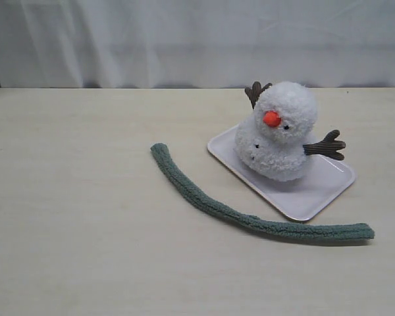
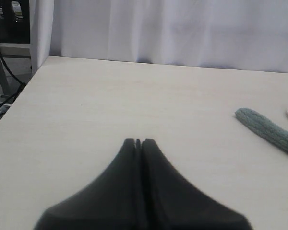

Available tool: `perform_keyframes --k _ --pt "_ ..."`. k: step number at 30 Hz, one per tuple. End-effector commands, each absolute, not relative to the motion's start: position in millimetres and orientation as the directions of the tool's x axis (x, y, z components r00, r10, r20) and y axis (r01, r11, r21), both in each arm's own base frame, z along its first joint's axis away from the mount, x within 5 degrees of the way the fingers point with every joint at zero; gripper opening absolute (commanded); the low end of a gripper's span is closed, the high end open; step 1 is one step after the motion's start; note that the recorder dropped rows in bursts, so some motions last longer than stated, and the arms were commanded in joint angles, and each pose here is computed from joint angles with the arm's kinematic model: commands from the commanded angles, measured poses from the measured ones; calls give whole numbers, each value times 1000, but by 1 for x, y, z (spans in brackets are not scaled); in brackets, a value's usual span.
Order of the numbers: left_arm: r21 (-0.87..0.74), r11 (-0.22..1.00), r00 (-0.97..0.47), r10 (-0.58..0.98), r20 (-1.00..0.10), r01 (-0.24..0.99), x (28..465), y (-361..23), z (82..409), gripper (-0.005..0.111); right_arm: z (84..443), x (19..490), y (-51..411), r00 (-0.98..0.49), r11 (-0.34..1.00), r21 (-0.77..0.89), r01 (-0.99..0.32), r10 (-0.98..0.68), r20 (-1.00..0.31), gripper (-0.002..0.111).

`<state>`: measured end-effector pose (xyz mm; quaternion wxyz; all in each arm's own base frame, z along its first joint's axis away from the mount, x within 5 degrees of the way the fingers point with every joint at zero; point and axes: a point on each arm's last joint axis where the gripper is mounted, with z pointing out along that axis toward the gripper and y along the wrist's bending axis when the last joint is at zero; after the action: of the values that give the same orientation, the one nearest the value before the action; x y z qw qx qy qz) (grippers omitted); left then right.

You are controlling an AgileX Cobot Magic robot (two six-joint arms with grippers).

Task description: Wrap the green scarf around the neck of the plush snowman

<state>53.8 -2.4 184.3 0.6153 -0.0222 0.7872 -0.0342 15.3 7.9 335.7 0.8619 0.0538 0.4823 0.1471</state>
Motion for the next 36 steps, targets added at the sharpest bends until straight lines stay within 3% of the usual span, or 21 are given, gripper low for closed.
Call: perform_keyframes --k 1,3,5,8,12,16,23,29,36 --pt "-80 997 -234 -76 -969 8 54 -2 184 0 351 19 -6 411 969 247 6 223 -884 46" --pt "-80 997 -234 -76 -969 8 54 -2 184 0 353 25 -12 357 963 257 79 213 -909 59" --pt "-80 997 -234 -76 -969 8 54 -2 184 0 351 33 -17 263 962 215 166 167 -950 64" --pt "-80 997 -234 -76 -969 8 54 -2 184 0 346 49 -19 70 963 154 221 141 -987 65" --pt "-80 997 -234 -76 -969 8 54 -2 184 0 342 75 -15 -169 975 102 195 135 -976 65" --pt "-80 997 -234 -76 -969 8 54 -2 184 0 340 99 -2 -327 992 113 56 125 -937 65" --pt "-80 997 -234 -76 -969 8 54 -2 184 0 335 146 28 -544 936 178 -302 -16 -839 65" --pt "-80 997 -234 -76 -969 8 54 -2 184 0 309 186 43 -653 874 213 -436 -145 -743 65" --pt "-80 997 -234 -76 -969 8 54 -2 184 0 271 213 96 -658 814 143 -564 -337 -674 65"
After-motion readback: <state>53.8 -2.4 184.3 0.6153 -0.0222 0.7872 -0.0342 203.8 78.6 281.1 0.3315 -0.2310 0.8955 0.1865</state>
